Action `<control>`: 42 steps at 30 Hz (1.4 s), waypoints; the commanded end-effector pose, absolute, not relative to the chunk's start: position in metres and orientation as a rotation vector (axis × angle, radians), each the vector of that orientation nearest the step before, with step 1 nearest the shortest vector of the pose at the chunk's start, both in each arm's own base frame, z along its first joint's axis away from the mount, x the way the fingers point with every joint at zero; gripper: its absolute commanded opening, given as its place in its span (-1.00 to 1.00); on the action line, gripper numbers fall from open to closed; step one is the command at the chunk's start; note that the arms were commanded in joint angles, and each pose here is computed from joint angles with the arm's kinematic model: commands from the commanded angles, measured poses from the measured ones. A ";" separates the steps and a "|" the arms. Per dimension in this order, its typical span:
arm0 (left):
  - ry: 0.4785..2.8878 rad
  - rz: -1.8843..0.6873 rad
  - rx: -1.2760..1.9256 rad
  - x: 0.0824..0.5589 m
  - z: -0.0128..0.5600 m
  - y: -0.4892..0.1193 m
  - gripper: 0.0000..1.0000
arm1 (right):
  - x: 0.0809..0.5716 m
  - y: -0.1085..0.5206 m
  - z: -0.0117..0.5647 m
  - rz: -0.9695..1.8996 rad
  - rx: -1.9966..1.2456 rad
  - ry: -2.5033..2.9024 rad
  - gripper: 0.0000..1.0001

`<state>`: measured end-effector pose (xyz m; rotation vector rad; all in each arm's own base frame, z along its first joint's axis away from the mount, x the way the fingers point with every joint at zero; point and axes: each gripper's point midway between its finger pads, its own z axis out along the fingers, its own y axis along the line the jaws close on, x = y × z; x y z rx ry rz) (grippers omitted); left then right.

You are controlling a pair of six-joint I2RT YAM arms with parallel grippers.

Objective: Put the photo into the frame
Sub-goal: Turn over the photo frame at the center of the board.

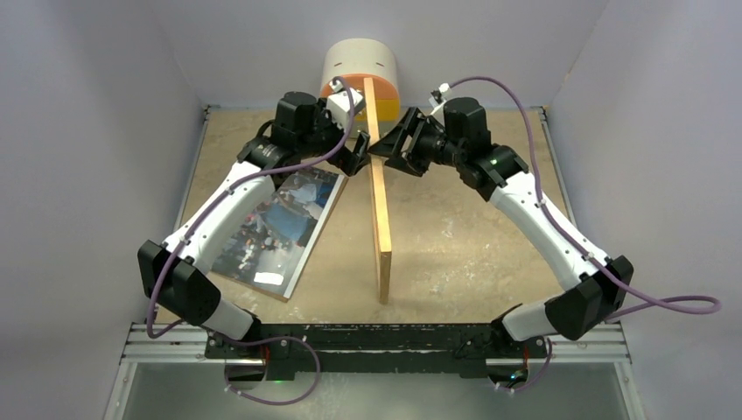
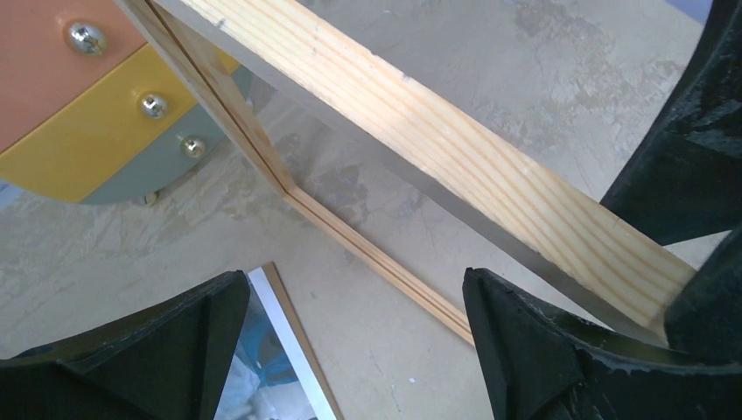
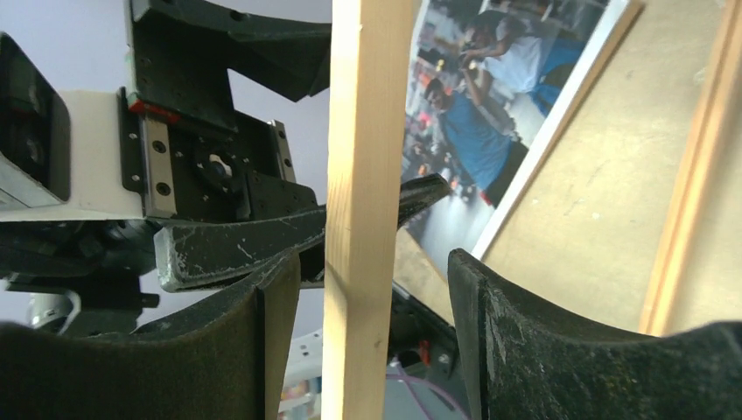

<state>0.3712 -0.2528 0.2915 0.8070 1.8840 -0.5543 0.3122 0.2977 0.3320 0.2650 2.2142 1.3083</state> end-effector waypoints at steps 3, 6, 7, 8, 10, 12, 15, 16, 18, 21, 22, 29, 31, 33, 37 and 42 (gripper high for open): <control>1.811 -0.543 0.784 0.381 0.320 -0.270 1.00 | 0.305 0.275 0.323 1.074 0.130 2.305 0.28; 1.811 -0.545 0.794 0.381 0.318 -0.276 1.00 | 0.307 0.267 0.327 1.010 0.115 2.299 0.20; 1.812 -0.539 0.796 0.382 0.318 -0.276 1.00 | 0.308 0.264 0.329 0.982 0.107 2.299 0.15; 1.814 -0.533 0.799 0.382 0.317 -0.276 1.00 | 0.309 0.259 0.329 0.943 0.099 2.303 0.10; 1.826 -0.518 0.796 0.383 0.313 -0.274 1.00 | 0.312 0.250 0.330 0.864 0.096 2.309 0.00; 1.844 -0.498 0.798 0.383 0.306 -0.271 1.00 | 0.315 0.236 0.330 0.763 0.089 2.306 -0.10; 1.883 -0.464 0.810 0.379 0.292 -0.263 1.00 | 0.317 0.217 0.325 0.629 0.093 2.307 -0.28; 1.897 -0.448 0.813 0.379 0.286 -0.260 1.00 | 0.318 0.211 0.321 0.582 0.096 2.309 -0.35; 1.935 -0.411 0.825 0.375 0.270 -0.252 1.00 | 0.318 0.197 0.311 0.490 0.110 2.319 -0.49; 1.984 -0.352 0.855 0.370 0.246 -0.238 1.00 | 0.314 0.179 0.288 0.364 0.121 2.365 -0.73; 2.001 -0.332 0.869 0.368 0.238 -0.233 1.00 | 0.313 0.174 0.281 0.336 0.128 2.381 -0.76; 2.163 -0.154 0.916 0.373 0.168 -0.183 1.00 | 0.300 0.139 0.238 0.154 0.178 2.464 -0.92; 2.212 -0.115 0.919 0.374 0.146 -0.169 1.00 | 0.298 0.131 0.232 0.124 0.186 2.472 -0.93; 2.224 -0.077 0.938 0.373 0.129 -0.161 1.00 | 0.296 0.124 0.228 0.091 0.168 2.469 -0.97; 2.215 -0.036 0.970 0.367 0.103 -0.153 1.00 | 0.292 0.112 0.217 0.013 0.138 2.467 -1.00; 2.222 0.021 0.994 0.365 0.076 -0.147 1.00 | 0.283 0.112 0.197 0.006 0.086 2.528 -1.00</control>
